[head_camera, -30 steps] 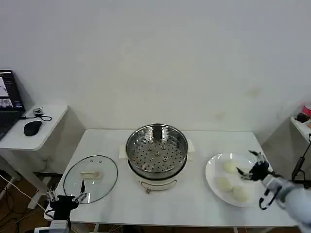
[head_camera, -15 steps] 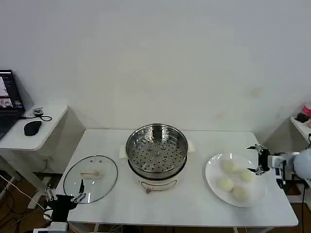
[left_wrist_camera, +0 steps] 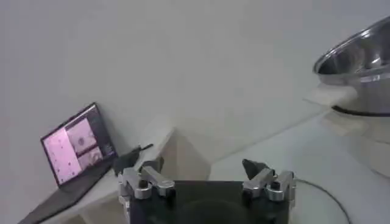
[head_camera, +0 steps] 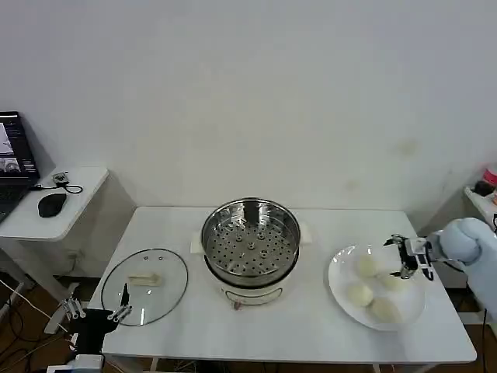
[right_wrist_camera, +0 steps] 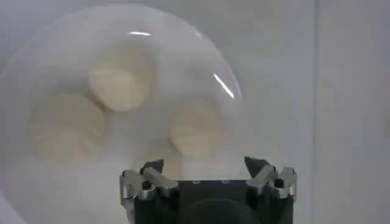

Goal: Take steamed baozi put them in steamer then cover it.

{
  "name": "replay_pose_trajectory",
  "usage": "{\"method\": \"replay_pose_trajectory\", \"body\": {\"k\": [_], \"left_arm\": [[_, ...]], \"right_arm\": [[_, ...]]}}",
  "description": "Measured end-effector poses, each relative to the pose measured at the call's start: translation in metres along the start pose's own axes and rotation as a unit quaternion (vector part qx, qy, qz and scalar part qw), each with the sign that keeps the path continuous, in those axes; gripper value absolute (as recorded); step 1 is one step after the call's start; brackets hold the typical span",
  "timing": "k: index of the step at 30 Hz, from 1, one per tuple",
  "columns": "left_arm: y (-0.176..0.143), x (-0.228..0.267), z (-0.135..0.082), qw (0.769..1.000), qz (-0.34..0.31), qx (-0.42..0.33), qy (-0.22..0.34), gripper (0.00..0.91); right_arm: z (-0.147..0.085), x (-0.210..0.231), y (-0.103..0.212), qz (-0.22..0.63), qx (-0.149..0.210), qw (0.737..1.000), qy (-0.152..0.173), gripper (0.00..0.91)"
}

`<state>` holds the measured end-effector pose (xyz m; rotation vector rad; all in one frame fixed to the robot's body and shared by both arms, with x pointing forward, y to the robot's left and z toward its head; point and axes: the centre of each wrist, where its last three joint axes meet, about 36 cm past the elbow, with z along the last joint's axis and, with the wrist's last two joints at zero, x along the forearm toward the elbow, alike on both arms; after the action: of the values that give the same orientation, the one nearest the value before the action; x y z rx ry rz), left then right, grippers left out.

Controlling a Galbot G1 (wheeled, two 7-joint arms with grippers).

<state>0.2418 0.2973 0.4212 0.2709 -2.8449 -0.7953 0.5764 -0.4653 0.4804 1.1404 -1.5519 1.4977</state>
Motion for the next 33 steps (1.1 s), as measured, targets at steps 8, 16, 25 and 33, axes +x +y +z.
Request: {"method": "replay_pose_trajectory", "body": {"k": [8,16,25,33], "left_arm": [[-0.003,0.002,0.004,1.000,0.001,-0.005,0.003,0.907],[-0.004,0.003,0.007,1.000,-0.002,-0.009,0.003,0.907],[-0.005,0.003,0.007,1.000,-0.003,-0.012,0.003,0.907],[-0.003,0.004,0.006,1.000,-0.006,-0.013,0.001,0.907]], "right_arm": [[-0.013,-0.031,-0.017,-0.026,0.009,1.000,0.003,0.907],[-0.024,-0.053,-0.021,-0.048,0.015,0.999,0.009,0.907],[-0.027,-0.060,-0.029,-0.051,0.014,0.998,0.016,0.665],[-0.027,-0.058,-0.031,-0.056,0.017,0.998,0.017,0.665]]}}
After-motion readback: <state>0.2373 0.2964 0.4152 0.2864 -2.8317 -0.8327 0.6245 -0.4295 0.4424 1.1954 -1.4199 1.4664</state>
